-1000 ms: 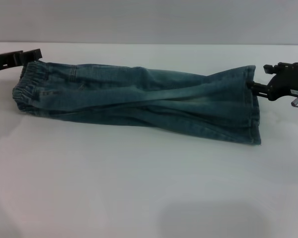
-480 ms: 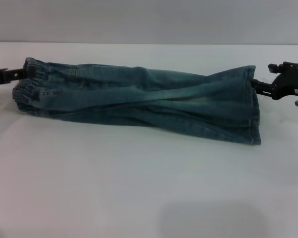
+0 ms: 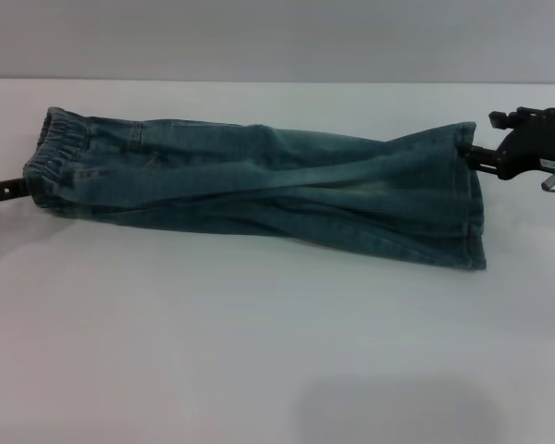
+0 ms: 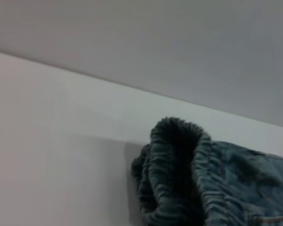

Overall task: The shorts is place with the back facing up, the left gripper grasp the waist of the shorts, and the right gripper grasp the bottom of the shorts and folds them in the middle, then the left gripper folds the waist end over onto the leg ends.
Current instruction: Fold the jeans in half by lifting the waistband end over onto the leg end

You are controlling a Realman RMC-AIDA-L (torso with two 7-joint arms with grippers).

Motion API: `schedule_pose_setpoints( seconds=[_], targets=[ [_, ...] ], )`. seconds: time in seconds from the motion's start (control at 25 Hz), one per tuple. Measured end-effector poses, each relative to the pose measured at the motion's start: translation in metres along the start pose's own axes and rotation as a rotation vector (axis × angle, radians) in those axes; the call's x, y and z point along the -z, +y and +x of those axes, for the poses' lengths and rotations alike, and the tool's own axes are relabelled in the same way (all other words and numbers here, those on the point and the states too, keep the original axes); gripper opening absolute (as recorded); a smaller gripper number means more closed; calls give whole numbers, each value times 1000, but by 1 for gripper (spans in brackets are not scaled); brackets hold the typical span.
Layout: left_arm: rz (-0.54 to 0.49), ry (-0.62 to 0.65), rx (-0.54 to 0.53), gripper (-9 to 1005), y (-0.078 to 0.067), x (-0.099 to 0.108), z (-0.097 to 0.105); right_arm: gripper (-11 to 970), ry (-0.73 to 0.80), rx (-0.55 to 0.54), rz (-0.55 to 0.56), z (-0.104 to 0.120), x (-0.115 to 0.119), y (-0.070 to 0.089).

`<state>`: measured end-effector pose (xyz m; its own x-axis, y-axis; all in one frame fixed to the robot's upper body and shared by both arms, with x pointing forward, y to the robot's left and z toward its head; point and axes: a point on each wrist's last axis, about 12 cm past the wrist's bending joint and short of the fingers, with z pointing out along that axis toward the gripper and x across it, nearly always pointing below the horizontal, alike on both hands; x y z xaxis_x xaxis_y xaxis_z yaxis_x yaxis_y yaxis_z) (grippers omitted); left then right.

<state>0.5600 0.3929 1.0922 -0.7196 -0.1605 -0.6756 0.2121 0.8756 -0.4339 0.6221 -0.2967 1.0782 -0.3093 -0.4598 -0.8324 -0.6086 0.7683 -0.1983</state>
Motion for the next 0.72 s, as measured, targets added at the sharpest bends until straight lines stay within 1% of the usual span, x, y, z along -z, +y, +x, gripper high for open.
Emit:
schedule_pose_setpoints(
  seconds=[0.2,0.36,0.44,0.64,0.72],
  targets=[
    [-20,0,23,851,1,-8,8,639,-2,5,-10,-2,-1,2],
    [-18,-3,27,849,-3,-15,8,639,-3,5,-12,-2,-1,2],
    [-18,-3,27,848,-3,-15,8,639,-1,3,-11,-1,0,2],
    [11,-18,19,846,-16,-28,-2,638,3,-2,-11,2,1,2],
    [18,-19,20,845,-18,-32,-4,638,6,-5,-10,4,2,2]
  ],
)
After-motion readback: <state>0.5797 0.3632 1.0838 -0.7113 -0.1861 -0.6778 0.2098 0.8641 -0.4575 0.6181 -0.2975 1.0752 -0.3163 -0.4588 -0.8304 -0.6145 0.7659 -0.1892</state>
